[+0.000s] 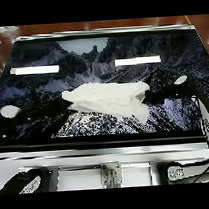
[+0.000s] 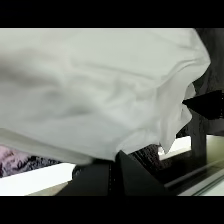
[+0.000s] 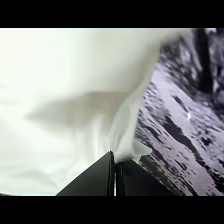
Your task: Fold the shirts.
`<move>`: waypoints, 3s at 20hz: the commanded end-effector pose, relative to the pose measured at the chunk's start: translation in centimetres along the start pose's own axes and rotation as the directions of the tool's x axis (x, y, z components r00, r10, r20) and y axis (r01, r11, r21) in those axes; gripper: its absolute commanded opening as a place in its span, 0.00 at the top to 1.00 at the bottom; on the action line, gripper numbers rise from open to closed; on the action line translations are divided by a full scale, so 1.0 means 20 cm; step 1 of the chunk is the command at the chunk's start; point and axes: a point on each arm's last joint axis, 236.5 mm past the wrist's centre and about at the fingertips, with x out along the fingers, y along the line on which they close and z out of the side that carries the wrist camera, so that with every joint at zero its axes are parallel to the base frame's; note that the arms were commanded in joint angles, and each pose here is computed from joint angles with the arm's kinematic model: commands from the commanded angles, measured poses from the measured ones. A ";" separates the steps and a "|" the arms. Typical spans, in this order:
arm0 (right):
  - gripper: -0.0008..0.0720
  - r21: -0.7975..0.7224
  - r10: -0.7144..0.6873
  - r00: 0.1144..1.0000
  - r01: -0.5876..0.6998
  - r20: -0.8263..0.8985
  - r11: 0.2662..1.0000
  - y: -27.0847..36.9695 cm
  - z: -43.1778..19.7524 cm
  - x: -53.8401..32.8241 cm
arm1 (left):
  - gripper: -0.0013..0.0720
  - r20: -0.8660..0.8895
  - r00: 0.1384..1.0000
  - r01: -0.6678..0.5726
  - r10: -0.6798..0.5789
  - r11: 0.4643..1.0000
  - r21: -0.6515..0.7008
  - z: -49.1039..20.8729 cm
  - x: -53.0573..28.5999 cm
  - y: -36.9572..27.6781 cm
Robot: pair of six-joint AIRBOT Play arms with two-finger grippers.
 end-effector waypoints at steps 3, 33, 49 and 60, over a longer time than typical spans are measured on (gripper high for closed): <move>0.91 -0.333 0.045 0.848 0.159 0.529 0.929 0.55 0.39 -1.06 | 0.93 0.355 0.934 -0.126 -0.039 0.893 0.431 0.60 -0.75 -0.60; 0.91 -0.137 -0.126 0.732 0.288 0.670 0.948 0.35 1.08 -0.70 | 0.93 0.220 0.886 -0.426 0.408 0.904 0.039 0.65 -0.45 0.44; 0.11 -0.088 -0.601 0.764 0.632 0.235 0.770 -0.24 0.41 -1.03 | 0.07 -0.400 0.813 -0.539 0.424 0.809 -0.237 0.09 -0.63 1.01; 0.10 0.205 -0.162 0.987 0.159 -0.002 0.966 -0.30 -0.01 -0.81 | 0.07 -0.389 0.907 -0.347 0.158 0.804 -0.483 -0.67 -0.29 1.09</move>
